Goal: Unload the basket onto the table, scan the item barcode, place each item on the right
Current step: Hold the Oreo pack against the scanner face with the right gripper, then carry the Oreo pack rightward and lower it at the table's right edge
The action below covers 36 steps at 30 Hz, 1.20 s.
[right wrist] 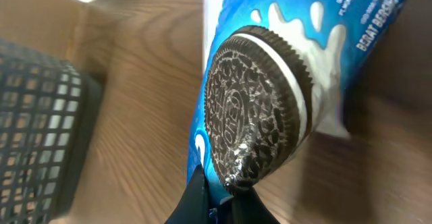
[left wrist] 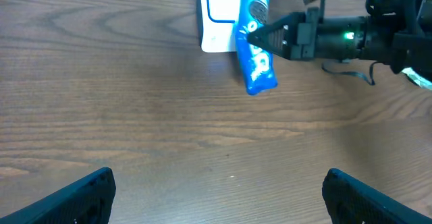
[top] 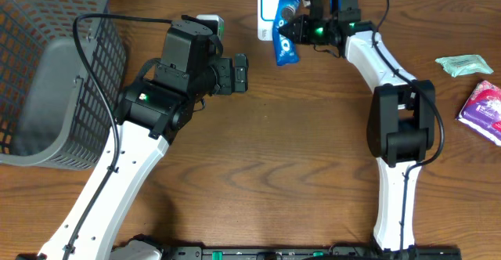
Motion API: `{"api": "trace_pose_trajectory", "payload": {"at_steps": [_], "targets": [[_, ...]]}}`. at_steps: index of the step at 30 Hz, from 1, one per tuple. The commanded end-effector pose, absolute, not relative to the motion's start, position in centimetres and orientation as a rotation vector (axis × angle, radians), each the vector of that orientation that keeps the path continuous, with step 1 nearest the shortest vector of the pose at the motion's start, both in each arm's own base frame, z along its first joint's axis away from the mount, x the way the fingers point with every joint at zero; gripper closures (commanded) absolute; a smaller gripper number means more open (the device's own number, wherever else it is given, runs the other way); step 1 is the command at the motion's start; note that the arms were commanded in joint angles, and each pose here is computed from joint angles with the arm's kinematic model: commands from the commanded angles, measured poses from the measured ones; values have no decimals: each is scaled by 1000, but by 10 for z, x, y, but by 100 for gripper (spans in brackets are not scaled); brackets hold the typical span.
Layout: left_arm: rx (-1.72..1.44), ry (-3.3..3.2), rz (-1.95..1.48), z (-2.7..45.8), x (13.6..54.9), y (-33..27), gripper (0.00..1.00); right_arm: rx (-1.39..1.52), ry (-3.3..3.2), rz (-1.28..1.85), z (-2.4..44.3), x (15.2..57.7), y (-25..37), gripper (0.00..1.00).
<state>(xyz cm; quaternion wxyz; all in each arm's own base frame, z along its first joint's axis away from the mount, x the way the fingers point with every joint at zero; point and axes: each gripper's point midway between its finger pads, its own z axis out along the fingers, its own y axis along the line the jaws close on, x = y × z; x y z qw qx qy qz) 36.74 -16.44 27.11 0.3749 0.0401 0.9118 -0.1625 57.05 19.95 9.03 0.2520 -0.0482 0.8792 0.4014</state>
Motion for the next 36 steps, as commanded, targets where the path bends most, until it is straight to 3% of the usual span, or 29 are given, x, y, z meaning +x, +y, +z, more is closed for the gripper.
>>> {"api": "trace_pose_trajectory", "payload": {"at_steps": [1, 8, 15, 18, 20, 23, 32, 36], "targets": [[86, 2318, -407, 278, 371, -162, 2, -46, 2303, 983, 144, 588, 134, 99], [86, 2318, -407, 278, 371, -162, 2, 315, 2337, 877, 163, 570, -12, 99], [86, 2318, -407, 278, 371, -162, 2, 694, 2455, 654, 125, 514, -145, 99], [86, 2318, -407, 278, 371, -162, 2, 717, 2524, 491, 111, 489, -184, 99], [86, 2318, -407, 278, 371, -162, 2, 702, 2570, 409, 105, 474, -202, 97], [86, 2319, -407, 278, 371, -162, 2, 689, 2593, 386, 102, 463, -214, 84], [86, 2318, -407, 278, 371, -162, 2, 788, 2563, 223, 100, 460, -244, 82], [86, 2318, -407, 278, 371, -162, 2, 821, 2579, 160, 97, 455, -251, 65]]}}
